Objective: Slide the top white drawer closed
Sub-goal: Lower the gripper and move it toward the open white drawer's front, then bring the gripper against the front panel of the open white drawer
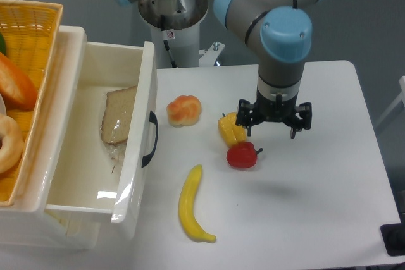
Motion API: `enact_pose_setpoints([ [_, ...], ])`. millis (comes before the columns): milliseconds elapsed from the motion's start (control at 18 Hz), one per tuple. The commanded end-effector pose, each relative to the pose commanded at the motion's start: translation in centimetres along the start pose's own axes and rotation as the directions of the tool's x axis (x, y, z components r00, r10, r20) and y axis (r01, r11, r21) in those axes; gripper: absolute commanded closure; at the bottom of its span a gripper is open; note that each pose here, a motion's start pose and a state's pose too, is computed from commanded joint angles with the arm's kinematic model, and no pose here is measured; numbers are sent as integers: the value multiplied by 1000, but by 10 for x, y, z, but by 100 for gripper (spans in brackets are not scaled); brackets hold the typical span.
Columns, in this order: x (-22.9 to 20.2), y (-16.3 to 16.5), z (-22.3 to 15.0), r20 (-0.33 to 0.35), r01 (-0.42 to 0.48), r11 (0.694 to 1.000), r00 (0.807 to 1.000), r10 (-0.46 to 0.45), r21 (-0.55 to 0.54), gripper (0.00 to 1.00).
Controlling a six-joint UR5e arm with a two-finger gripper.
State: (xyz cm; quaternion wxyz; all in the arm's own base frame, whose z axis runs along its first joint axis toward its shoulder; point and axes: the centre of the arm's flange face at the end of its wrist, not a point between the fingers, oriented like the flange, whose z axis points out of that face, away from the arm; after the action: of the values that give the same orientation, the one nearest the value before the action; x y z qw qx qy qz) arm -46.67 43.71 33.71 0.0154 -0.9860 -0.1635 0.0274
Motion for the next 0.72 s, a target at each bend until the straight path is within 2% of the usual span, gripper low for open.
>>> enact_pose_setpoints([
  [278,4,-2,25,-31,2,999,1000,-3,-32,0],
  [444,25,-12,36,-80,82,996,993,-84,-35,0],
  [611,44,-19,38,-127,109,994,986,-111,-22,0],
  [722,52,-22,43,-173,164,986,971,-166,-26,0],
])
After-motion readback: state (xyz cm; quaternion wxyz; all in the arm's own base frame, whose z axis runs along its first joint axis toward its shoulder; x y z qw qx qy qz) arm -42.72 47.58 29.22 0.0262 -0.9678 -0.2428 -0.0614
